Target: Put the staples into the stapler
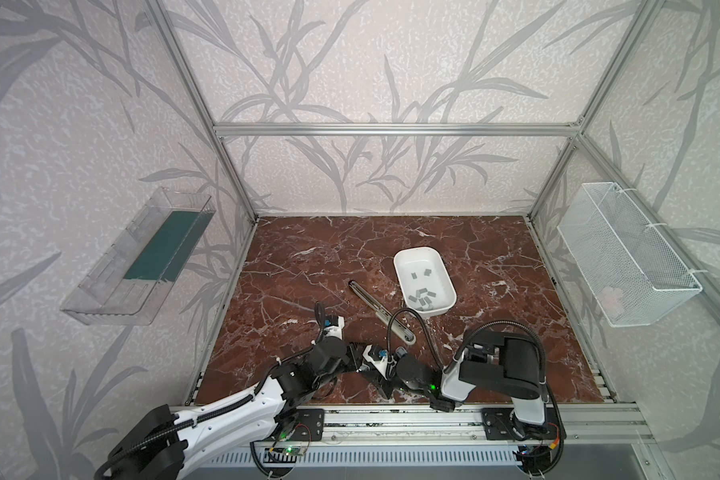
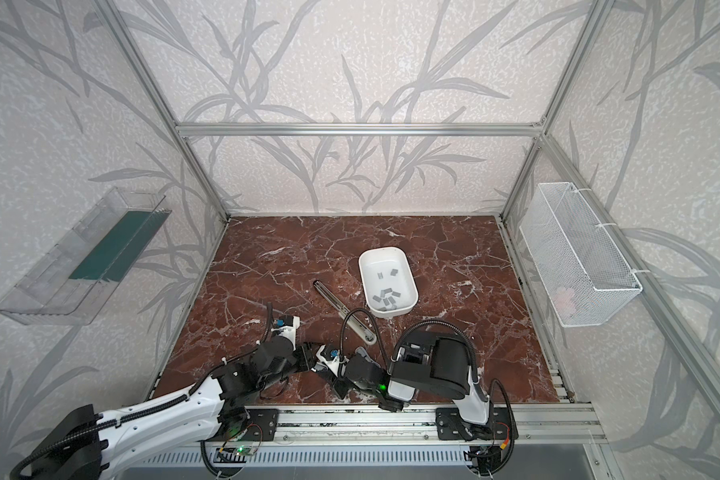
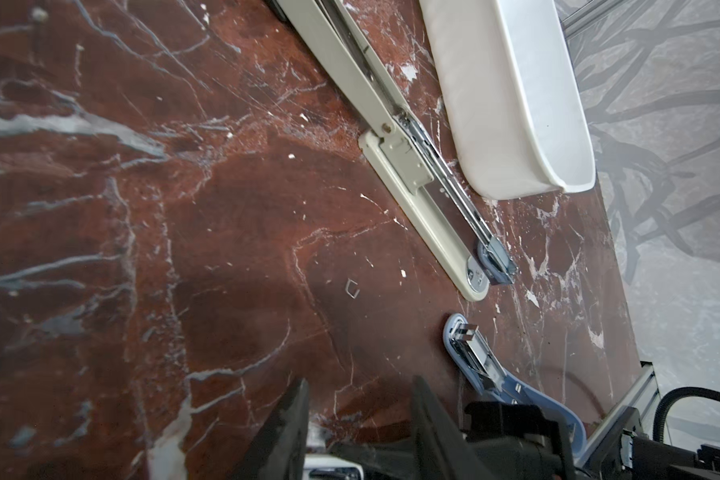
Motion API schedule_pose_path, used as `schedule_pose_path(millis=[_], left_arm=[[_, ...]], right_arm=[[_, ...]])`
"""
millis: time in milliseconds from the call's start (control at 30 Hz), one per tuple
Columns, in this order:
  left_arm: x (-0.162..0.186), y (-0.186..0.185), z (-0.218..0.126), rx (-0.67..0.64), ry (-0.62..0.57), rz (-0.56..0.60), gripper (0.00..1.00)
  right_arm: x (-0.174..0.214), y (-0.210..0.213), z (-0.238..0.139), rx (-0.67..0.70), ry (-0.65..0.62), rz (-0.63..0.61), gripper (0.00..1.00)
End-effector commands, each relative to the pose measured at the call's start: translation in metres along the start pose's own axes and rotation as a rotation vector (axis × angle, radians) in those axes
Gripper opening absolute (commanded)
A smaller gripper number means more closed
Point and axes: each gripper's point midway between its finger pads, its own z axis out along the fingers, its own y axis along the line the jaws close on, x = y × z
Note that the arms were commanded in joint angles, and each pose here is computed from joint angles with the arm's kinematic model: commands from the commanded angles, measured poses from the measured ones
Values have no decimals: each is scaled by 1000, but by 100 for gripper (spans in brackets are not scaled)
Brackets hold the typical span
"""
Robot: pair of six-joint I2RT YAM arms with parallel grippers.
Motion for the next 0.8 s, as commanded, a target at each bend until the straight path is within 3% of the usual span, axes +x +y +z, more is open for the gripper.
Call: schedule_pose_path(millis=[0, 300, 433, 567, 767], left_arm=[[-4, 4, 2, -8, -77, -44, 37], [-14, 4, -9, -53, -122, 9, 30], [-13, 4, -14, -24, -127, -14, 29], [-6, 1, -12, 5, -108, -31, 28], [-2, -1, -11, -1, -111, -22, 27]], right_arm=[[79, -13, -10, 46, 266, -2, 24], [78, -13, -11, 47, 262, 0, 24], [76, -13, -13, 45, 255, -5, 27], [72, -11, -15, 31, 232, -3, 37], [63, -8, -21, 19, 200, -8, 39]])
